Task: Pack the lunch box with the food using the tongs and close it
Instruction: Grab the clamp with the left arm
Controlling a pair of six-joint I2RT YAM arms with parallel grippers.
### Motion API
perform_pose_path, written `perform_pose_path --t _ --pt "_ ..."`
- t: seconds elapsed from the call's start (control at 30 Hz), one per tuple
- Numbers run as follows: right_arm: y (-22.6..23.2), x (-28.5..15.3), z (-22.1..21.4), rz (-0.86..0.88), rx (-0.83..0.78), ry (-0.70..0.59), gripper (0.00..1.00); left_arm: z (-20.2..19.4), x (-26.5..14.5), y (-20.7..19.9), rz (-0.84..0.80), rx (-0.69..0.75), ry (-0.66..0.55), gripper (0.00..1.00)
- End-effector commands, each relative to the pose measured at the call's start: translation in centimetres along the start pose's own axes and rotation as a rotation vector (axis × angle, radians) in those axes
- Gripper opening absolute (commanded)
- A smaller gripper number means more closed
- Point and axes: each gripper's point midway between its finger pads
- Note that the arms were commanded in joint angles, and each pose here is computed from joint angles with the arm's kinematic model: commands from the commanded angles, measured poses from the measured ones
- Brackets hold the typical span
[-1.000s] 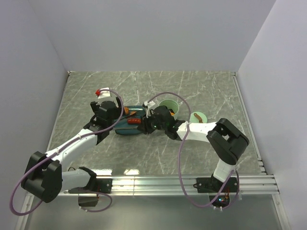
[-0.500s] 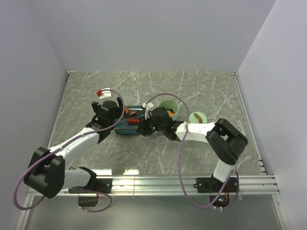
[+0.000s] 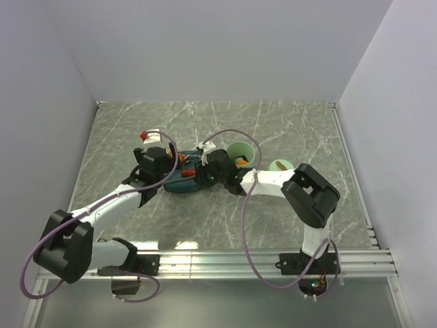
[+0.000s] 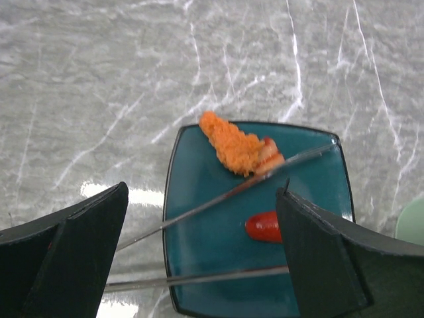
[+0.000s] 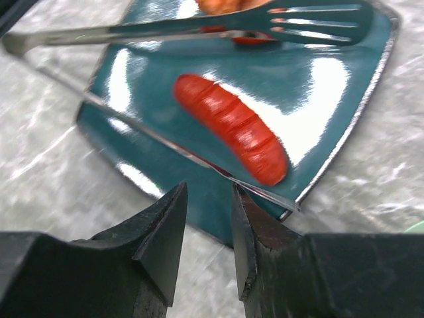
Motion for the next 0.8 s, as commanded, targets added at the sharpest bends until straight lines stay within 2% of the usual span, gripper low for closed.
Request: perform_pose_path --t 0.0,0.17,0.3,0.37,0.47,0.6,0.77 --pt "-1.5 0.9 1.9 -0.100 0.002 -0.032 0.41 1.1 -0.8 -1.4 -0.088 -0.052 -0.030 1.00" --pt "-2.8 1.5 2.4 -0.171 0.003 -0.032 0.41 0.1 -1.9 -1.7 -0.137 -0.078 -0.015 0.99" --pt "-4.2 1.3 3.0 -0.204 0.015 -0.047 0.41 0.0 -2.6 -0.9 -0.088 -0.071 -0.043 0.98" --pt "-4.4 1.1 3.6 -0.194 0.016 -0.062 0.41 -0.8 -2.7 -0.9 -0.091 -0.049 -0.016 0.98" --pt "-3.8 0.5 4.7 -0.158 -0.002 -0.091 0.42 -1.6 -2.6 -0.9 -0.067 -0.019 0.020 0.98" --pt "-2.6 -1.1 6.8 -0.088 -0.030 -0.160 0.49 -2.1 -2.9 -0.5 -0.031 0.055 0.040 1.00" --pt "-0.4 -4.3 8.7 0.019 -0.072 -0.237 0.56 -1.4 -3.2 -0.2 -0.003 0.180 0.039 0.99"
Point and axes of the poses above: each gripper's point midway between its finger pads, its own x axis out along the fingers, its own y axis along the line the jaws close on, z = x × y, and after that the axes turned 10 degrees about -x, right-handed
